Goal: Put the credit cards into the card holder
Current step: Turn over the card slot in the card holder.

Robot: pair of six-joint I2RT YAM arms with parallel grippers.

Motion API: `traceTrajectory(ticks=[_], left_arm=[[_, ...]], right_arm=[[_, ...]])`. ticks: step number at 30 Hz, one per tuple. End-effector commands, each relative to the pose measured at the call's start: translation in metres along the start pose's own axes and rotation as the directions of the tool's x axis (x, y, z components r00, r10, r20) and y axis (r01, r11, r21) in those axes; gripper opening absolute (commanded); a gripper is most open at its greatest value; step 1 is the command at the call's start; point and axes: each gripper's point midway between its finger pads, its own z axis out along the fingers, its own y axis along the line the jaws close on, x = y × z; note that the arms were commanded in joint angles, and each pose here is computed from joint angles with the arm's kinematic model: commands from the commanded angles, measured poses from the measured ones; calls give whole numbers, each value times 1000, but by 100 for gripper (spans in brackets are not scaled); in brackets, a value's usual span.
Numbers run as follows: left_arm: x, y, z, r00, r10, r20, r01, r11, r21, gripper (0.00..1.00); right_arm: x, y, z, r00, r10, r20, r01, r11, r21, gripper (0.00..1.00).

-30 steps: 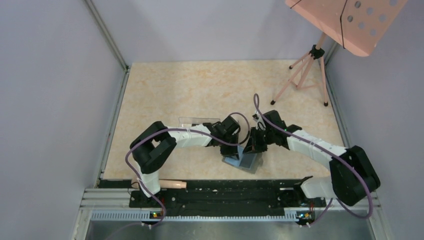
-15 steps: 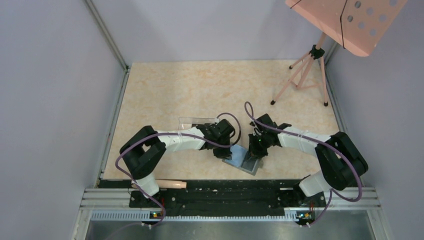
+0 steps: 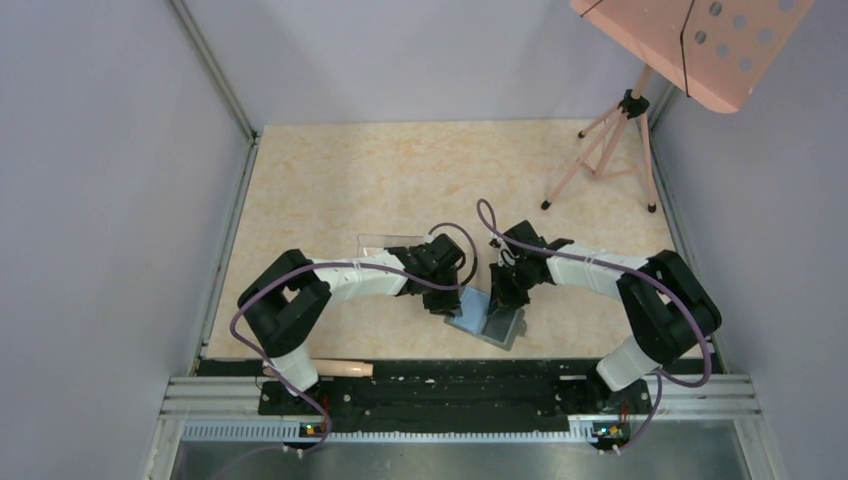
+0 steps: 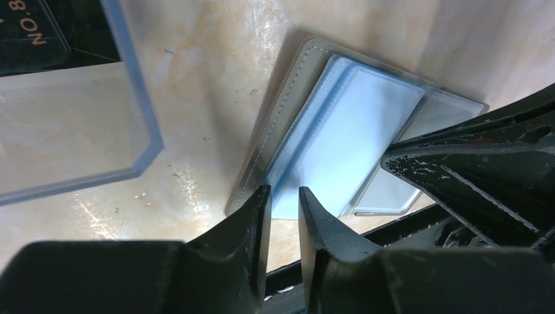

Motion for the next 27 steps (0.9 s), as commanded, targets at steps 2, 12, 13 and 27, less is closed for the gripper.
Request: traceTrajectory(ticks=[2, 12, 13, 27], left_arm=[[17, 19, 1, 998, -32, -50, 29, 998, -53, 24], [15, 3, -9, 999, -27, -37, 28, 999, 25, 27], [15, 2, -10, 999, -27, -36, 28, 999, 31, 28], [-8, -21, -42, 994, 17, 110, -34, 988, 152, 48]], right_arm=[[-12, -19, 14, 997, -78, 9, 77, 993, 91, 0], [-30, -8, 26, 988, -151, 6, 151, 987, 49, 0], [-31, -5, 27, 986, -165, 8, 164, 986, 33, 0], [-45, 19, 17, 963, -262, 57, 263, 964, -24, 1]])
